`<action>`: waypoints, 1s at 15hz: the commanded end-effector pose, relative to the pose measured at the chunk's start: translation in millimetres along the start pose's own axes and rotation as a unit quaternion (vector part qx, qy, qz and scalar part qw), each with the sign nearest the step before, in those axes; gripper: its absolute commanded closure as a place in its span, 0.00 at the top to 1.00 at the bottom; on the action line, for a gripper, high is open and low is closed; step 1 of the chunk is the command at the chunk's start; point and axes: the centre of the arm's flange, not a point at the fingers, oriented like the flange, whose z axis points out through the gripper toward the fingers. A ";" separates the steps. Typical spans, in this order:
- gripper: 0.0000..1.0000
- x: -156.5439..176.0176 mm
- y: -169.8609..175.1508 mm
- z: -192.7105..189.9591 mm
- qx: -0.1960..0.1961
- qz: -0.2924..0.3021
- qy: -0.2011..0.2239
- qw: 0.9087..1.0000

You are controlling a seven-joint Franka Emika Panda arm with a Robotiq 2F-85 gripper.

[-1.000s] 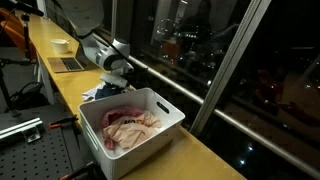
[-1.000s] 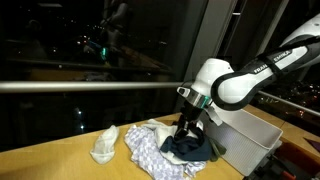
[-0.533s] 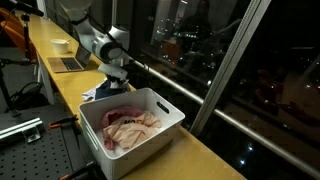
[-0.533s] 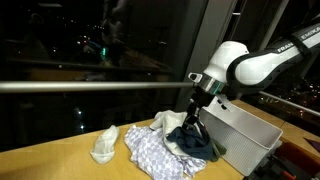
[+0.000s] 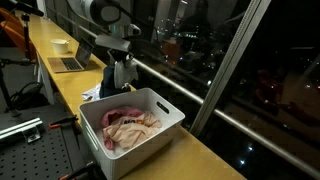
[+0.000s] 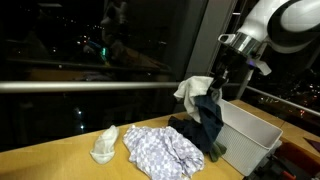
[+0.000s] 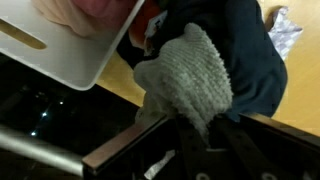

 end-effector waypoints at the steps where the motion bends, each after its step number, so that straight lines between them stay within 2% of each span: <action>1: 0.03 -27.9 22.5 -90.4 -0.033 0.021 0.003 0.999; 8: 0.03 -77.4 78.9 -252.2 -0.087 0.072 0.012 0.994; 11: 0.03 -93.3 95.3 -298.4 -0.099 0.087 0.015 0.991; 15: 0.03 -102.2 109.5 -330.0 -0.110 0.099 0.016 0.989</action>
